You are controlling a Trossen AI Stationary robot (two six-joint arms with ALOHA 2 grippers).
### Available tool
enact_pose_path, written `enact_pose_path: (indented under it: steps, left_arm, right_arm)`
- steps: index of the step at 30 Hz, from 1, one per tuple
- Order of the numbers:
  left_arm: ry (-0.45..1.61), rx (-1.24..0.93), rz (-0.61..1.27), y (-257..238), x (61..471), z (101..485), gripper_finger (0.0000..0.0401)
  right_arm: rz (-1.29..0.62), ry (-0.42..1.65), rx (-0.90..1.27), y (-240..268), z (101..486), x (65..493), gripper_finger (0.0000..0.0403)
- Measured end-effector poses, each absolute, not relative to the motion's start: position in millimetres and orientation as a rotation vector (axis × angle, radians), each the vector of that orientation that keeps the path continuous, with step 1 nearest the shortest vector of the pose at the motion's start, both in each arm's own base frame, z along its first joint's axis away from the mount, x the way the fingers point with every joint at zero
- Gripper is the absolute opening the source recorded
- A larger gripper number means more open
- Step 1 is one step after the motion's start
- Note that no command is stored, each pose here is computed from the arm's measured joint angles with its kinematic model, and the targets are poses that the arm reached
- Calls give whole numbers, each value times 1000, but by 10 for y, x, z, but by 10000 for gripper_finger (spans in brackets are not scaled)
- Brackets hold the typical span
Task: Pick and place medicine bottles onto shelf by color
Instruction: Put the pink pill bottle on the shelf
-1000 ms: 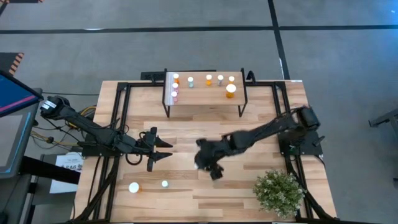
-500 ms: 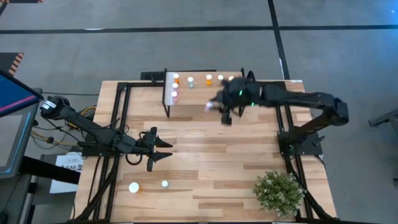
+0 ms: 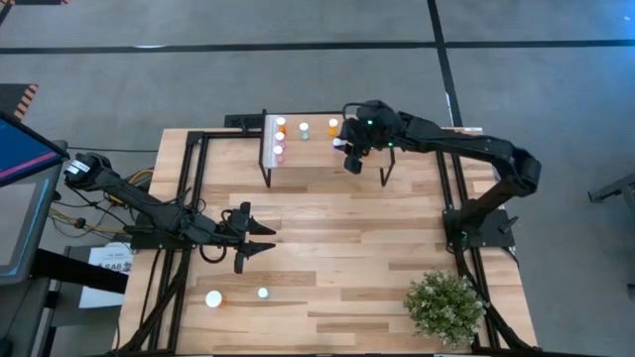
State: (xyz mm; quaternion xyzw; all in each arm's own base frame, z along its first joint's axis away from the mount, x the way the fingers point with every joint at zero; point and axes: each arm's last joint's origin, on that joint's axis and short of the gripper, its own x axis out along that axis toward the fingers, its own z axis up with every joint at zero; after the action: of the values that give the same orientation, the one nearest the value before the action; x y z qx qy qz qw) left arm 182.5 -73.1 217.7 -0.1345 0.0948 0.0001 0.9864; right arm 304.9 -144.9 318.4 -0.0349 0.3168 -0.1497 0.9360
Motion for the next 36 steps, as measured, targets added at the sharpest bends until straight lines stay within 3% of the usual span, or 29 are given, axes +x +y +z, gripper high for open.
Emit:
enact_pose_path:
  steps: [23, 36]
  left_arm:
    - [192, -269, 1, -731, 1825, 2175, 160]
    - [192, -269, 2, -731, 1825, 2175, 160]
  right_arm:
    - [-337, 705, -47, -1652, 2970, 3111, 136]
    - [-335, 716, -43, -1649, 2961, 3105, 203]
